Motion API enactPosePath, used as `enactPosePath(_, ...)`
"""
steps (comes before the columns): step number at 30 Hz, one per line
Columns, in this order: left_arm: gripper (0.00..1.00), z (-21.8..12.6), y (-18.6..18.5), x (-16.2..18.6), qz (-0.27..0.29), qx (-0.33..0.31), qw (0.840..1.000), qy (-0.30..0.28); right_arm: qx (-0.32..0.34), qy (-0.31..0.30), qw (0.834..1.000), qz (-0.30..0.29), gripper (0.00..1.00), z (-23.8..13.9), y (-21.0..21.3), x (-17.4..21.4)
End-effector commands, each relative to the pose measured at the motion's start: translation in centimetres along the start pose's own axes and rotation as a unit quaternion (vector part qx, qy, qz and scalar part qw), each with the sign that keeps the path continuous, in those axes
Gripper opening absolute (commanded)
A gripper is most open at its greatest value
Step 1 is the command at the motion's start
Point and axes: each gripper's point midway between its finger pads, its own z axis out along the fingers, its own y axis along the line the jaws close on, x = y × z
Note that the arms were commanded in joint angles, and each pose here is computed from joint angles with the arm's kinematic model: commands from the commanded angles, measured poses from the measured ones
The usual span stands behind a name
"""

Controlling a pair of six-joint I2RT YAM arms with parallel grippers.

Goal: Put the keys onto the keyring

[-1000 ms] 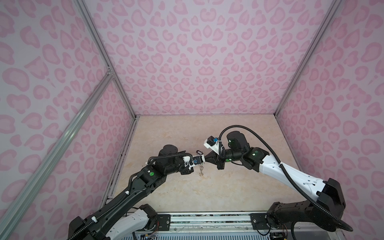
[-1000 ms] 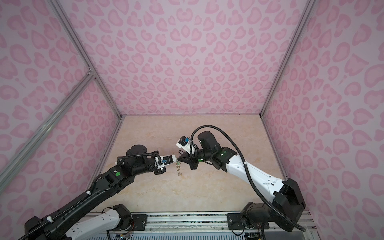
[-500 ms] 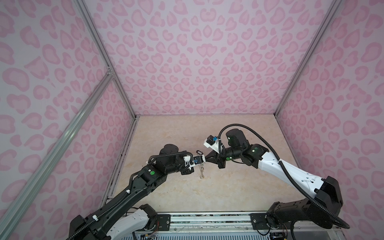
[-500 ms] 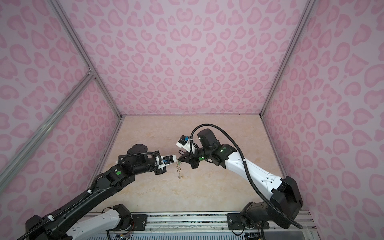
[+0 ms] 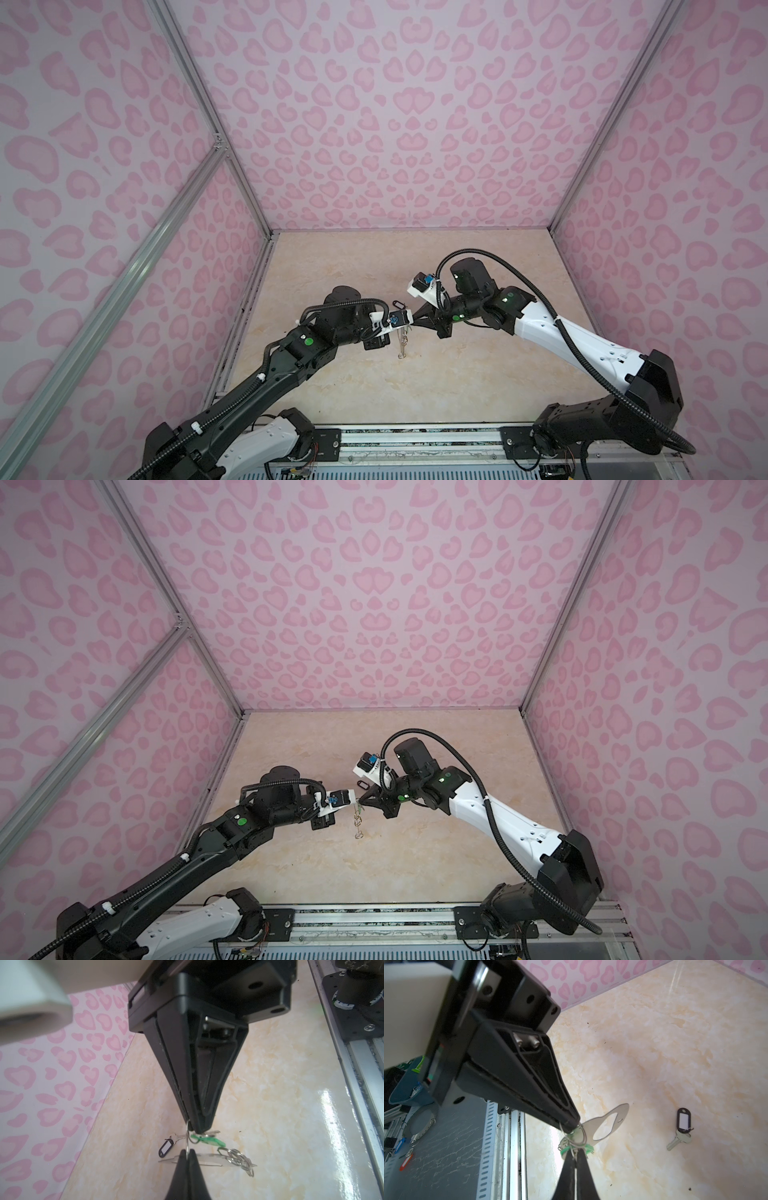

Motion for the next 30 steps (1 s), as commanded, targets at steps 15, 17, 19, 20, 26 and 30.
enactPosePath(15, 0.03, 0.5, -0.3, -1.3, 0.011, 0.031, 0.999, -0.018, 0.067, -0.008, 0.998, 0.003, 0.00, 0.0, -1.9, -1.4)
enactPosePath(17, 0.03, 0.5, -0.3, -1.3, 0.013, 0.030, 0.999, -0.018, 0.067, -0.008, 0.998, 0.003, 0.00, 0.1, -1.9, -1.3)
enactPosePath(19, 0.03, 0.5, -0.4, -1.1, 0.017, 0.032, 0.999, -0.015, 0.068, -0.006, 0.998, 0.000, 0.00, 0.0, -2.0, -1.2)
enactPosePath(20, 0.03, 0.4, -0.4, -1.1, 0.019, 0.031, 0.999, -0.014, 0.068, -0.005, 0.998, -0.001, 0.00, -0.1, -1.9, -1.2)
enactPosePath(26, 0.03, 0.5, -0.4, -0.8, 0.017, 0.030, 0.999, -0.008, 0.045, -0.011, 0.998, -0.035, 0.00, -0.6, -0.4, -1.6)
enactPosePath(30, 0.03, 0.5, -0.4, -0.9, 0.021, 0.029, 0.999, -0.008, 0.033, -0.016, 0.998, -0.056, 0.00, -1.0, 0.4, -1.3)
